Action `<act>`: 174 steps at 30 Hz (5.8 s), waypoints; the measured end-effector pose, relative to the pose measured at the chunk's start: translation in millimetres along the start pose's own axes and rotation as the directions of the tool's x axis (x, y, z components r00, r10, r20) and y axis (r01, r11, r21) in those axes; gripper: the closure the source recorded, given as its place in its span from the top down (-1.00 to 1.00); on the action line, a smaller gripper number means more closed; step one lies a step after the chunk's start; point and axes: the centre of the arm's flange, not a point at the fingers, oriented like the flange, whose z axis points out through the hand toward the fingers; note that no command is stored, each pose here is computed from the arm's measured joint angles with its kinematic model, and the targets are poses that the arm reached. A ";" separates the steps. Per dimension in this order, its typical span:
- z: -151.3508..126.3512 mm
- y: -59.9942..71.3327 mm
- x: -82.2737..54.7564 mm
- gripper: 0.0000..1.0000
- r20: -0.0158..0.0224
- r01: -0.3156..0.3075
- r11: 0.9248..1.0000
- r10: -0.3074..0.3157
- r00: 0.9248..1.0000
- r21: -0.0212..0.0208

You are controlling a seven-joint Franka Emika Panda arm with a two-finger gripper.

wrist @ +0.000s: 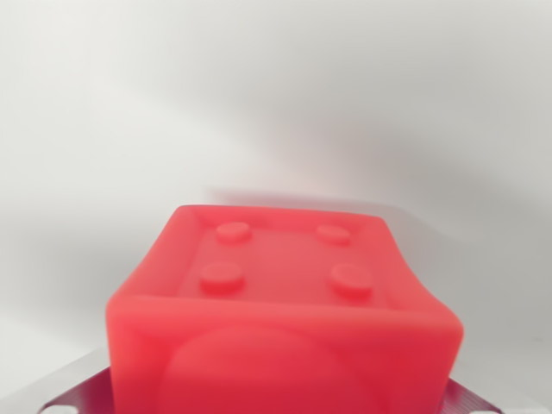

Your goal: Destack cube

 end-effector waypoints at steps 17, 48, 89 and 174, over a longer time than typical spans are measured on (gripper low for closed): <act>18.5 -0.5 0.3 -1.00 -0.002 0.001 1.000 -0.001 1.000 0.000; 19.9 -0.6 0.6 1.00 -0.002 0.001 1.000 -0.001 1.000 0.000; -54.2 -1.4 0.8 1.00 -0.009 0.001 1.000 -0.001 1.000 0.002; -277.5 -0.7 -0.9 1.00 -0.011 0.001 1.000 -0.001 1.000 0.000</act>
